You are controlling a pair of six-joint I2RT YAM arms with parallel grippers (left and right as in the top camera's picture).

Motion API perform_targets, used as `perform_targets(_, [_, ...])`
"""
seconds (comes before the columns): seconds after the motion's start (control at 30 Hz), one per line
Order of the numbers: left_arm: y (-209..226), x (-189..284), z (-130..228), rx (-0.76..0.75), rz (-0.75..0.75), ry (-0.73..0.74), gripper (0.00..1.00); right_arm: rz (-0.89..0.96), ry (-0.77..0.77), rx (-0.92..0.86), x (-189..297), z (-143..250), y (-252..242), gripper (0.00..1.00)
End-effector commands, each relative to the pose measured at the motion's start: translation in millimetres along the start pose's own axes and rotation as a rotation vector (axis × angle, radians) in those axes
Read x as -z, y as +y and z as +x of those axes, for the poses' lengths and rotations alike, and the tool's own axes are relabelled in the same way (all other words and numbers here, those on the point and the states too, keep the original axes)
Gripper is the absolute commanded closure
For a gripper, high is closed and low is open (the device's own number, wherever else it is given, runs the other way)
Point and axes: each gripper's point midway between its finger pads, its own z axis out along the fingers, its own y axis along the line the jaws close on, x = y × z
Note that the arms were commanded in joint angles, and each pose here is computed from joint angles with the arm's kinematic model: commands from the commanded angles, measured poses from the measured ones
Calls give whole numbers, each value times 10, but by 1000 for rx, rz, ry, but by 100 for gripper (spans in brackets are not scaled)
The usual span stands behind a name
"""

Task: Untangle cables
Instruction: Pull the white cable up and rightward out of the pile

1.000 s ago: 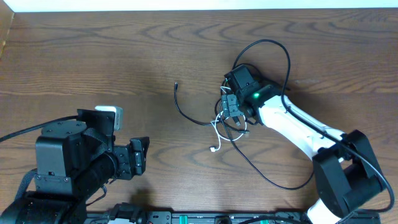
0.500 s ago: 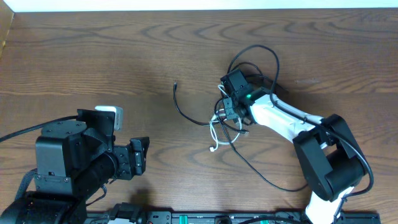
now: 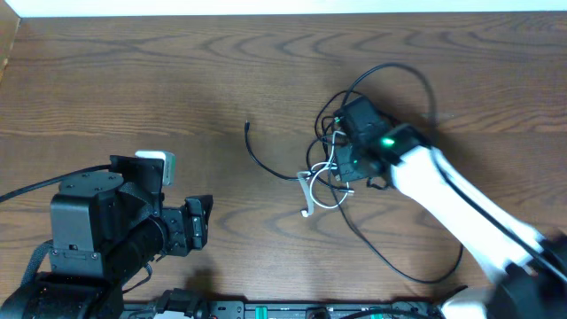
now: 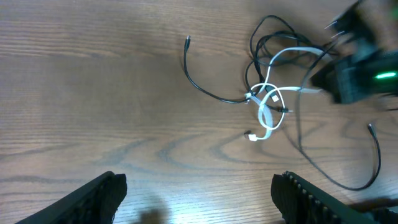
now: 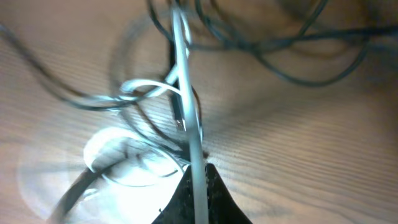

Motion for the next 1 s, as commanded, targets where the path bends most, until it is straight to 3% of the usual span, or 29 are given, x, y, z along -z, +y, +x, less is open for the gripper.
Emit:
perform_targets(0.0, [-4, 23, -11, -7, 2, -7, 20, -63, -183, -18, 671, -322, 67, 99])
perform_targets(0.33, [-4, 23, -12, -7, 2, -7, 20, -283, -494, 65, 1965, -563, 300, 99])
perform_targets(0.97, [-37, -125, 77, 3, 37, 46, 20, -441, -1034, 163, 3789, -947, 399, 99])
